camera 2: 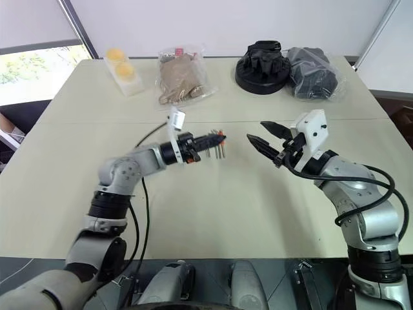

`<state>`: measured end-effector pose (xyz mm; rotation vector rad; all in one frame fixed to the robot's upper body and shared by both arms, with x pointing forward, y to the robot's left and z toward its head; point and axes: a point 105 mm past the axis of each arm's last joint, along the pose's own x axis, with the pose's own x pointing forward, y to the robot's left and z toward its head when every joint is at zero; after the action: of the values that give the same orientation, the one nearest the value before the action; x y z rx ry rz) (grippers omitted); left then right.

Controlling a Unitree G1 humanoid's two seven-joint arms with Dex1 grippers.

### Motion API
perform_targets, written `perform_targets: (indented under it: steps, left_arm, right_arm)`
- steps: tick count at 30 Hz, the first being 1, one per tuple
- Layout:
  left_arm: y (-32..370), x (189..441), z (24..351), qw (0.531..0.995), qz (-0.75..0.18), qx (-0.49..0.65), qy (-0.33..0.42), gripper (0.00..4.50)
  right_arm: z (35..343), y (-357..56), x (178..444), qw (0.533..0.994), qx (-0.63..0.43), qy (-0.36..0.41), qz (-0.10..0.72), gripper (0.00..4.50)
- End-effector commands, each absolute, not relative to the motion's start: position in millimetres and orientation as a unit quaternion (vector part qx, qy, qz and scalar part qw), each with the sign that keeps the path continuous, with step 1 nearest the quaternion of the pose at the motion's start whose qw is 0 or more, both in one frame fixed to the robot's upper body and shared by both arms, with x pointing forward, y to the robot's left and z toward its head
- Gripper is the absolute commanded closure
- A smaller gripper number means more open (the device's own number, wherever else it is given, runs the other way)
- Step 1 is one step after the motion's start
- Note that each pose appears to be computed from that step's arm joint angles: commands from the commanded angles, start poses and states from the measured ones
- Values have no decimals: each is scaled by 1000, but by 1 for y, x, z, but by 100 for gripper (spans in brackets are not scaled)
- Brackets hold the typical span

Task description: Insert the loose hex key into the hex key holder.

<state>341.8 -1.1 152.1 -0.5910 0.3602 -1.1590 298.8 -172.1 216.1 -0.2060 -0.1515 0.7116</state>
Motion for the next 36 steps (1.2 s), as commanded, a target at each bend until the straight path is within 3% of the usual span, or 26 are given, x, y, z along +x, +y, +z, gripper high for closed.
perform_targets:
  steps: [1, 6, 12, 15, 21, 25, 31, 33, 36]
  left_arm:
    - [-5, 345, 144, 762, -514, -334, 207, 450]
    - [-6, 354, 109, 740, -435, -420, 295, 450]
    - [6, 346, 74, 743, -388, -412, 358, 150]
    - [27, 347, 64, 775, -369, -361, 364, 4]
    - [77, 365, 83, 862, -367, -201, 286, 4]
    - [105, 379, 139, 909, -390, -44, 142, 4]
    - [120, 375, 199, 907, -417, 54, 15, 4]
    - [124, 366, 206, 897, -434, 84, 7, 4]
    - [126, 333, 201, 855, -505, 117, 32, 4]
  right_arm:
    - [229, -171, 291, 928, -113, -99, 342, 207]
    - [225, -165, 288, 930, -113, -100, 337, 207]
    - [223, -159, 288, 929, -115, -100, 337, 200]
    - [224, -158, 288, 929, -115, -102, 337, 200]
    - [223, -160, 290, 926, -123, -98, 343, 200]
    - [218, -160, 291, 909, -164, -80, 374, 200]
    - [207, -167, 293, 864, -244, -29, 439, 200]
    - [203, -171, 293, 846, -273, -9, 458, 200]
    - [199, -182, 290, 809, -325, 30, 488, 200]
